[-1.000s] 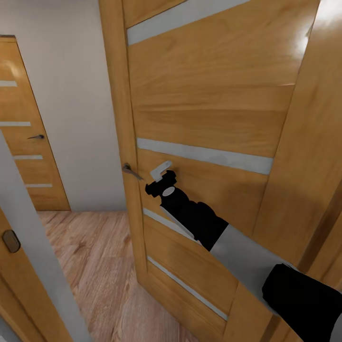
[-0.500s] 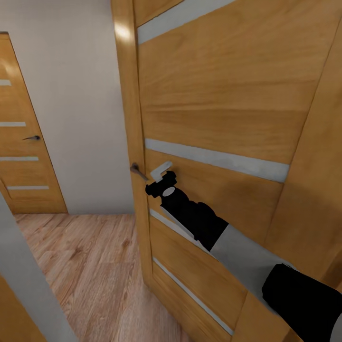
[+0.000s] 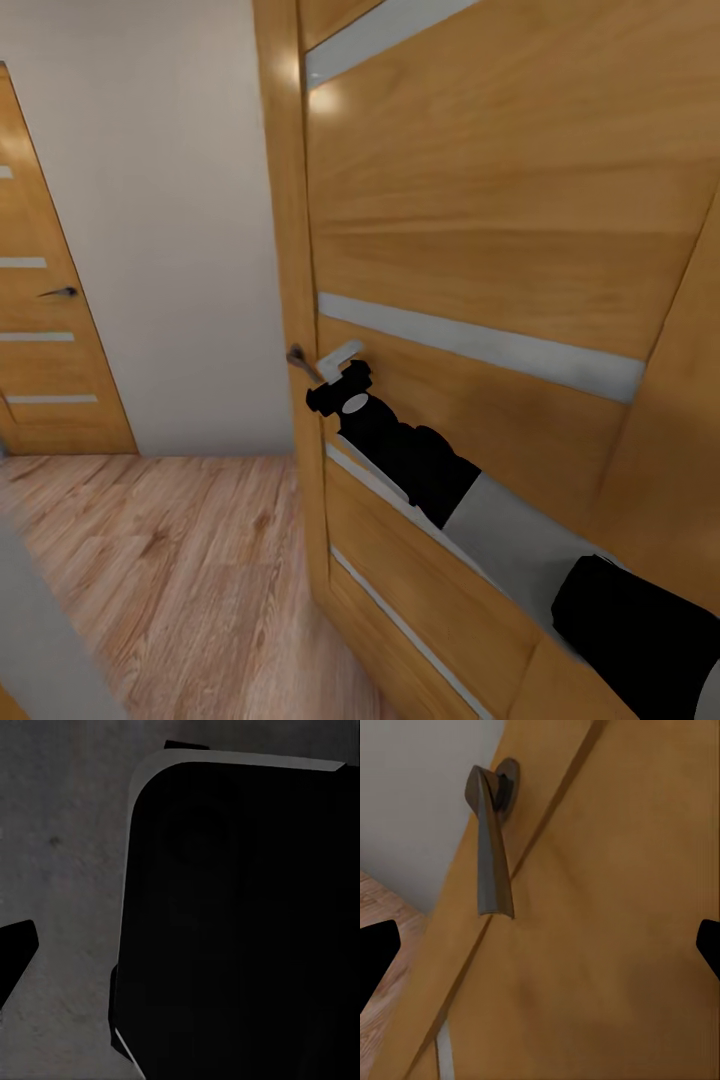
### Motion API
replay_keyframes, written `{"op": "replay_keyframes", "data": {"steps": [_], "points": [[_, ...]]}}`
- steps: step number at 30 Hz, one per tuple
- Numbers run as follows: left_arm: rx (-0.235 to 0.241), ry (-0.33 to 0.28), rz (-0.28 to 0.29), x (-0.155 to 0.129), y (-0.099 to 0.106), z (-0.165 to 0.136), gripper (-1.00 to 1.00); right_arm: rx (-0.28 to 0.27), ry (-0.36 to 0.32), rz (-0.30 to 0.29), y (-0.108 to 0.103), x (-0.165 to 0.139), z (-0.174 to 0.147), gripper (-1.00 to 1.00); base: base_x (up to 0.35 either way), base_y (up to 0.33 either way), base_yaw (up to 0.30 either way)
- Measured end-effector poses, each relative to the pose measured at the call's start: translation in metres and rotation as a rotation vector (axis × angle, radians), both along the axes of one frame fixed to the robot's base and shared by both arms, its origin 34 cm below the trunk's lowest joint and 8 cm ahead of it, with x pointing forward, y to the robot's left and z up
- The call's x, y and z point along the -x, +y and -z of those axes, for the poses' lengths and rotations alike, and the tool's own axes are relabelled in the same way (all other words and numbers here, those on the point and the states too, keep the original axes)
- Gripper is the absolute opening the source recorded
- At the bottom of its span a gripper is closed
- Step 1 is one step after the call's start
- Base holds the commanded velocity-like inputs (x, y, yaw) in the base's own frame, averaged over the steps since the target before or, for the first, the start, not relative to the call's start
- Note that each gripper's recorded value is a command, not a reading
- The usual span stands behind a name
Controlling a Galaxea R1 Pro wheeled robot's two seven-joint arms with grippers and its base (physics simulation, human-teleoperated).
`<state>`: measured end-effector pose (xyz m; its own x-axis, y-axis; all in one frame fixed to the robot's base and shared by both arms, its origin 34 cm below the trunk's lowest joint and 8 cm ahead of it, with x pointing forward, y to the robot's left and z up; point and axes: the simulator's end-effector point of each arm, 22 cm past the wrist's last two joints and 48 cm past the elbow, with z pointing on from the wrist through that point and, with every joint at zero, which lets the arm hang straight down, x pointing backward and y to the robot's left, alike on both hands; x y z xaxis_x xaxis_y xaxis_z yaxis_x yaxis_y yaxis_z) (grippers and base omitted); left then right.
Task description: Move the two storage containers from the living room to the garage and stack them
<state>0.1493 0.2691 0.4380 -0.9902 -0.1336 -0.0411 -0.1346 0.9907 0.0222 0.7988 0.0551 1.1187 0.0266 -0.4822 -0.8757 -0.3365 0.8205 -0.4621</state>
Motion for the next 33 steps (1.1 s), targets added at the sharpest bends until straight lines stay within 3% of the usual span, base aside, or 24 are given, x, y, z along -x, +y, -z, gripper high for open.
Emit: {"op": "replay_keyframes", "data": {"steps": [11,33], "points": [[0.0,0.0,-0.001,0.0,-0.0002,0.0,1.0,0.006,-0.001,0.007,-0.002,-0.0014,0.0008,1.0,0.289,0.0,0.0],[0.001,0.001,-0.001,-0.0001,-0.0004,0.0001,1.0,0.008,-0.001,0.007,-0.0022,-0.0019,0.0017,1.0,0.013,0.0,0.0]]}}
